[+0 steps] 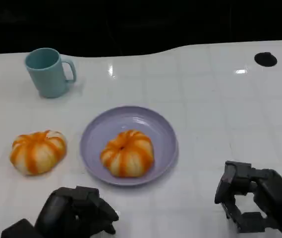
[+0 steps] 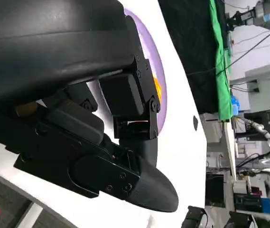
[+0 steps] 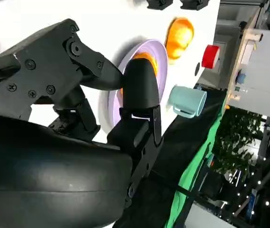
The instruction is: Grasp the bread from the table and place it into the plate.
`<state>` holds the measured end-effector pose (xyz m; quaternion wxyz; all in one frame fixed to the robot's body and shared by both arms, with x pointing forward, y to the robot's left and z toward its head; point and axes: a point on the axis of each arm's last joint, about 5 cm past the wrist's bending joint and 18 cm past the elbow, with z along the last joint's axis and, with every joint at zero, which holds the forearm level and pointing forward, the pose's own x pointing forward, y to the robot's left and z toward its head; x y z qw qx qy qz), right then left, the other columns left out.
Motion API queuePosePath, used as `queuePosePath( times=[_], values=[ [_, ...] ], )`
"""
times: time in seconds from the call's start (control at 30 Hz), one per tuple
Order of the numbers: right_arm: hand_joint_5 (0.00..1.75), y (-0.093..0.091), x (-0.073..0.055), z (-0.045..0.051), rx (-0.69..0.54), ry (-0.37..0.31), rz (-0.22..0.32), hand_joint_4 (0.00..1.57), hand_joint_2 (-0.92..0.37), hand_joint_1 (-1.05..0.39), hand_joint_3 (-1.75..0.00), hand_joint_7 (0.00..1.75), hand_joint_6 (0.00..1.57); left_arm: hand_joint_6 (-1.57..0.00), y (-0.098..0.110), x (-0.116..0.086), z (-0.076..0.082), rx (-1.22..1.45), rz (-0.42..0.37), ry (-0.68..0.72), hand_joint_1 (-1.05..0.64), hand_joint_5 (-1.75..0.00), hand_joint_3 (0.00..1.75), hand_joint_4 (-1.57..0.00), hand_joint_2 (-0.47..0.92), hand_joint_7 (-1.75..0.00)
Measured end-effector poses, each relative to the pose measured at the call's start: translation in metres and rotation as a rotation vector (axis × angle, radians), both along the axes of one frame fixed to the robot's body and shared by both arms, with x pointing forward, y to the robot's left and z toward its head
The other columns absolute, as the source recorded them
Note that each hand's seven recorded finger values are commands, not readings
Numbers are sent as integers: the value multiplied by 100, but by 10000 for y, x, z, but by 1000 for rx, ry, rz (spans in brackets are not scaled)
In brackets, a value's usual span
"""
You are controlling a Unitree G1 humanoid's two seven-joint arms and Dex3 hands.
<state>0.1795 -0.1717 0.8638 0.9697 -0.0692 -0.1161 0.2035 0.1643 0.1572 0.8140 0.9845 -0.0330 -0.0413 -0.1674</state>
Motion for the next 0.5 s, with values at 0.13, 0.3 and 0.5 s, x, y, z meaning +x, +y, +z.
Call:
queuePosePath(
  times=[0.13, 0.3, 0.5],
  values=[
    [175, 1, 7, -1, -3, -2, -2, 85, -44, -21, -122, 154, 73, -134, 5, -7, -9, 4, 0, 0, -105, -99, 1, -121, 91, -65],
    [175, -1, 30, -14, -6, -25, 11, 83, -47, -21, -118, 153, 74, -133, 11, -7, -10, 6, 0, -2, -105, -100, 1, -120, 90, -65],
    [175, 0, 70, -15, -9, -27, 19, 83, -46, -20, -118, 151, 75, -133, 15, -7, -26, 7, 1, 7, -105, -100, 0, -120, 90, -65]
  ],
)
